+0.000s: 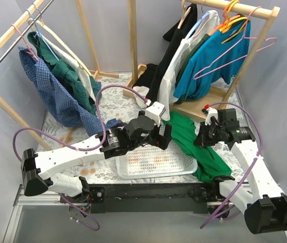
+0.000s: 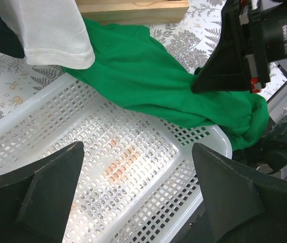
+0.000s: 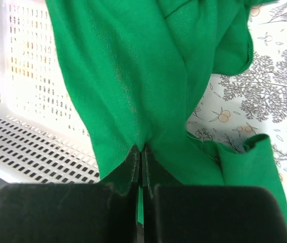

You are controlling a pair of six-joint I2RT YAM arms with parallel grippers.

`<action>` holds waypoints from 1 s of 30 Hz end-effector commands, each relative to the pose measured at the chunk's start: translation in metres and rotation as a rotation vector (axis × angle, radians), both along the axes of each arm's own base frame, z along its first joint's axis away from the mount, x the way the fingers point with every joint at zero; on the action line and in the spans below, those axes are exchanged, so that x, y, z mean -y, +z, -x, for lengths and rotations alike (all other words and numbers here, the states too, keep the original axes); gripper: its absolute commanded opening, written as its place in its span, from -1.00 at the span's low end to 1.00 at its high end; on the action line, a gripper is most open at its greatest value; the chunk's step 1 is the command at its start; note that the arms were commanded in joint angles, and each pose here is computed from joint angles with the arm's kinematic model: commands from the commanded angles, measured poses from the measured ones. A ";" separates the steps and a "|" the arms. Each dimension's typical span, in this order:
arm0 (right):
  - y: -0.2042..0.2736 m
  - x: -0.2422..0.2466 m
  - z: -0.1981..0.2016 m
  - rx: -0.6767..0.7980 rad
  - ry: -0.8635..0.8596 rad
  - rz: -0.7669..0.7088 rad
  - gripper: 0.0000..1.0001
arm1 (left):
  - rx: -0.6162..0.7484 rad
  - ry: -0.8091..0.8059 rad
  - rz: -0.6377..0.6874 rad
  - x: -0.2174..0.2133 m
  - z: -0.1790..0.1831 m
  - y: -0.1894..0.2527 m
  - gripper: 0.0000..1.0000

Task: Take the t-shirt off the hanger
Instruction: Pick up the T-shirt from the center of the board, then place the T-shirt in the bin.

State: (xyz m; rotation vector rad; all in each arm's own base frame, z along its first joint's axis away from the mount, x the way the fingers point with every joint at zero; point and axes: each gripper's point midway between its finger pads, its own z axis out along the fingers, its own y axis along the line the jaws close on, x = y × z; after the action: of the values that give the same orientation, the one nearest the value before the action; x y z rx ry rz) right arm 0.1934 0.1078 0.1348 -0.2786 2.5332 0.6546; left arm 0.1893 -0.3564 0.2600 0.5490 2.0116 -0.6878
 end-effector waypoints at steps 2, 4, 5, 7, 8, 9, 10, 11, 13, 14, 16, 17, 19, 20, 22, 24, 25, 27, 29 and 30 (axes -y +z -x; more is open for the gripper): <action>0.065 -0.001 -0.016 0.150 -0.023 -0.015 -0.97 | 0.030 0.000 0.049 -0.009 0.002 0.020 0.74; 0.089 -0.001 -0.018 0.203 -0.027 -0.025 -0.97 | 0.038 0.009 0.050 -0.012 0.001 0.023 0.73; 0.122 -0.002 -0.024 0.280 -0.029 -0.041 -0.97 | 0.041 0.012 0.048 -0.013 0.000 0.024 0.73; 0.151 -0.003 -0.026 0.331 -0.030 -0.055 -0.97 | 0.049 0.021 0.050 -0.016 -0.001 0.029 0.73; 0.165 -0.004 -0.026 0.351 -0.028 -0.063 -0.97 | 0.055 0.028 0.050 -0.018 -0.001 0.032 0.73; 0.202 -0.005 -0.027 0.434 -0.021 -0.079 -0.97 | 0.063 0.035 0.058 -0.019 -0.002 0.038 0.73; 0.213 -0.008 -0.030 0.439 -0.009 -0.090 -0.97 | 0.064 0.039 0.056 -0.022 -0.002 0.041 0.73; 0.225 -0.009 -0.027 0.443 -0.003 -0.098 -0.97 | 0.069 0.048 0.055 -0.024 -0.004 0.043 0.73; 0.275 -0.018 -0.023 0.540 0.041 -0.157 -0.97 | 0.080 0.059 0.070 -0.029 -0.003 0.053 0.73; 0.292 -0.020 -0.020 0.574 0.056 -0.175 -0.97 | 0.090 0.077 0.074 -0.033 -0.005 0.057 0.73; 0.332 -0.027 -0.016 0.654 0.090 -0.226 -0.97 | 0.102 0.090 0.086 -0.040 -0.005 0.067 0.73; 0.342 -0.031 -0.014 0.674 0.110 -0.246 -0.97 | 0.108 0.098 0.092 -0.043 -0.005 0.071 0.73; 0.373 -0.040 -0.008 0.731 0.164 -0.309 -0.97 | 0.121 0.125 0.102 -0.051 -0.007 0.078 0.73; 0.382 -0.044 -0.007 0.748 0.188 -0.331 -0.97 | 0.129 0.131 0.107 -0.054 -0.007 0.083 0.73; 0.406 -0.054 0.001 0.810 0.273 -0.389 -0.97 | 0.138 0.158 0.105 -0.061 -0.009 0.087 0.73; 0.424 -0.062 0.013 0.858 0.336 -0.450 -0.97 | 0.149 0.177 0.119 -0.069 -0.009 0.096 0.73; 0.444 -0.067 0.026 0.948 0.413 -0.487 -0.97 | 0.154 0.195 0.117 -0.073 -0.010 0.097 0.73; 0.449 -0.073 0.031 0.946 0.454 -0.554 -0.97 | 0.163 0.212 0.128 -0.080 -0.010 0.101 0.73; 0.456 -0.078 0.036 0.972 0.501 -0.594 -0.97 | 0.169 0.235 0.124 -0.086 -0.012 0.103 0.73; 0.456 -0.079 0.036 0.967 0.511 -0.602 -0.97 | 0.171 0.243 0.126 -0.090 -0.012 0.104 0.73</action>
State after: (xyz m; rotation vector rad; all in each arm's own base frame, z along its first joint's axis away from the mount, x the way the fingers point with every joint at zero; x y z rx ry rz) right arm 0.1884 0.1728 0.5513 -0.6396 1.5017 0.9909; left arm 0.1966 -0.2906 0.3472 0.3423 1.8517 -0.6430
